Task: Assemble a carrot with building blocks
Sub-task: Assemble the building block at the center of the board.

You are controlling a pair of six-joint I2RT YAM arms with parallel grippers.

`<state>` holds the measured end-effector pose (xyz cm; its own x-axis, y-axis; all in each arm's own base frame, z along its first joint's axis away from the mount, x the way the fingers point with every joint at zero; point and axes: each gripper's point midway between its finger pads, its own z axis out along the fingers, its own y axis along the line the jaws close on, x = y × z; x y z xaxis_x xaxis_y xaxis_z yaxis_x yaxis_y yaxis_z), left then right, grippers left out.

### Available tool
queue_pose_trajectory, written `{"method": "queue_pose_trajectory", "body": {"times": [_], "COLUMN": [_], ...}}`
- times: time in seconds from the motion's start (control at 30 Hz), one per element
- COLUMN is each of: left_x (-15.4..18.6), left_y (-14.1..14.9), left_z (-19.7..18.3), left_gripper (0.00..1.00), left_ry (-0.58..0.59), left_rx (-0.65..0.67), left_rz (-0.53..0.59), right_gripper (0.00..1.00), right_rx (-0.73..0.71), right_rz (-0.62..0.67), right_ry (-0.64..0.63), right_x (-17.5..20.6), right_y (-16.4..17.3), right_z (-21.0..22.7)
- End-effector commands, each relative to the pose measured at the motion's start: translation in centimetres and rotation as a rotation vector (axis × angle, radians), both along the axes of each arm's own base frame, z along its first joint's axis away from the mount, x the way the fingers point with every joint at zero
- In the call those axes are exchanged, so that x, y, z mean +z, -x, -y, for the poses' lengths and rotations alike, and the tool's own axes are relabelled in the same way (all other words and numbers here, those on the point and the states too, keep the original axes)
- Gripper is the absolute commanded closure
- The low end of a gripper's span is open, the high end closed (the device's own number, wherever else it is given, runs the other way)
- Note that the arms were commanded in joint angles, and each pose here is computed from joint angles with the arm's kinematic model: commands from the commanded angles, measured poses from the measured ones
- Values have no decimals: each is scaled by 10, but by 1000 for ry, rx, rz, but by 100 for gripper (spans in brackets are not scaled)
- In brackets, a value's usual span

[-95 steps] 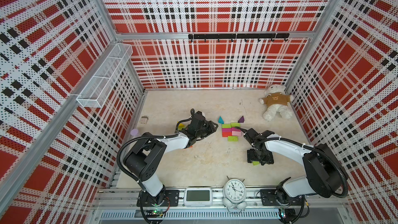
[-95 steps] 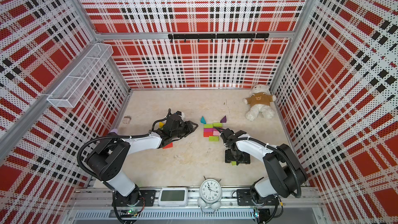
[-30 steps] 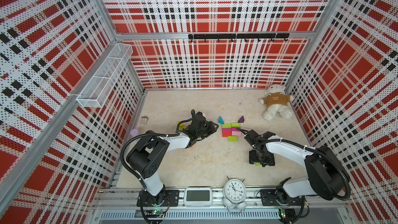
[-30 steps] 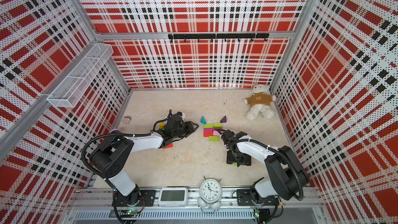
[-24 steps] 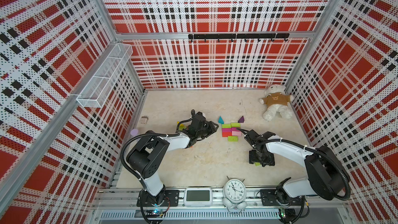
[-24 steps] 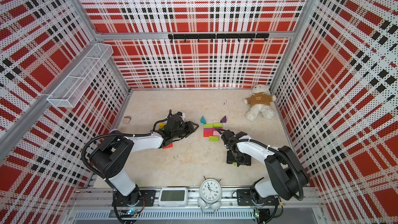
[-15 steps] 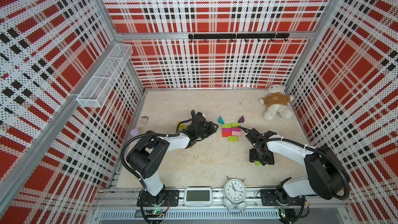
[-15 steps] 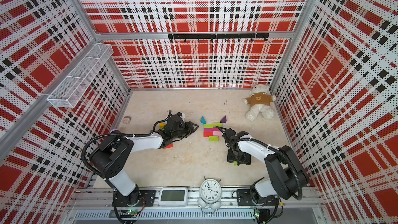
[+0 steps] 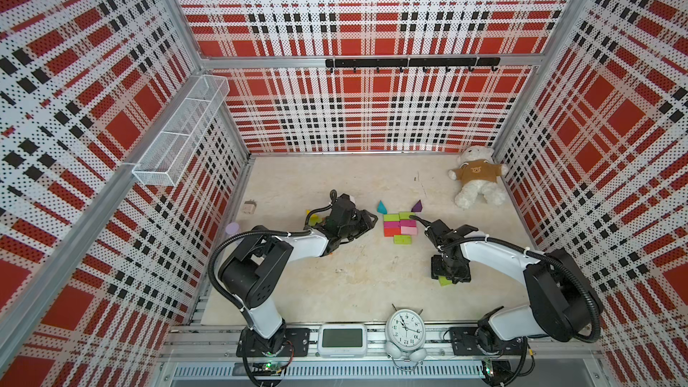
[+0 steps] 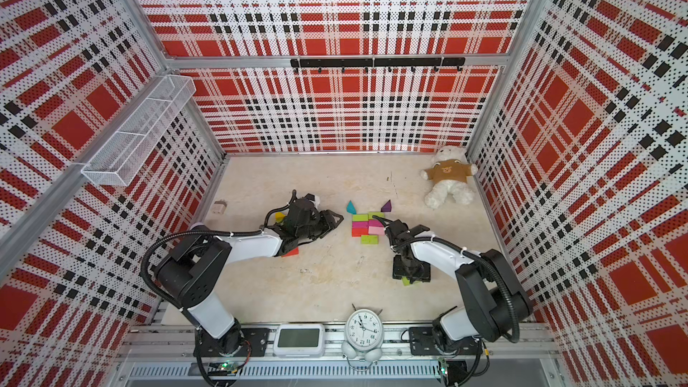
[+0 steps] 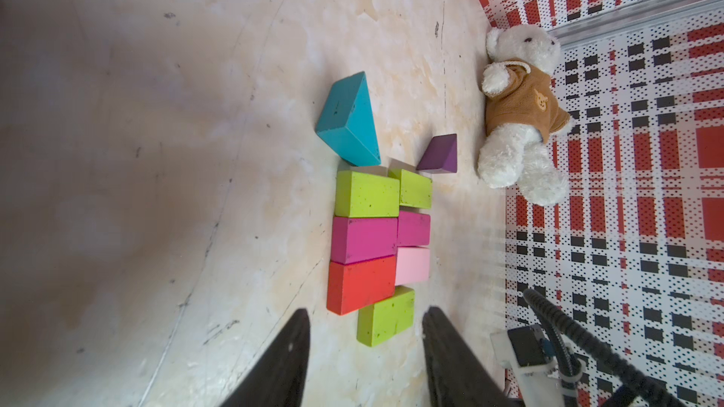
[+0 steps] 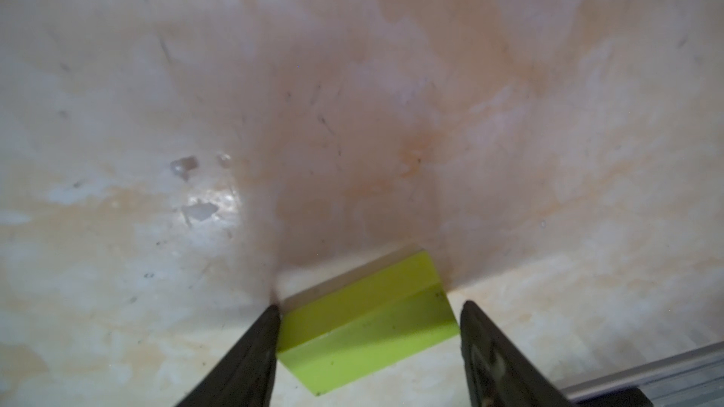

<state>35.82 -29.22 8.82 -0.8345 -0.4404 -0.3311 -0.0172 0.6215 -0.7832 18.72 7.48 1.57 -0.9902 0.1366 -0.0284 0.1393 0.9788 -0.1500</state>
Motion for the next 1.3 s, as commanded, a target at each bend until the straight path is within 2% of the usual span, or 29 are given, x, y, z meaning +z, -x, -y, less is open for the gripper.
{"method": "queue_pose_trajectory", "body": {"times": [0.0,0.73,1.27], "left_x": [5,23,44], "left_y": [-1,-1,-5], "left_z": [-1,-18,-34], "left_gripper": [49,49,49], "left_ry": [21,12,-13], "left_rx": [9,27,33], "left_rz": [10,45,88], "right_gripper": [29,33,32], "right_rx": [-2,14,36], "right_rz": [39,111,148], "right_ry": [-32,-155,-205], "right_x": [-18,-14,-8], "right_y": [-16,-77,-98], "right_z": [-11,-68,-124]}}
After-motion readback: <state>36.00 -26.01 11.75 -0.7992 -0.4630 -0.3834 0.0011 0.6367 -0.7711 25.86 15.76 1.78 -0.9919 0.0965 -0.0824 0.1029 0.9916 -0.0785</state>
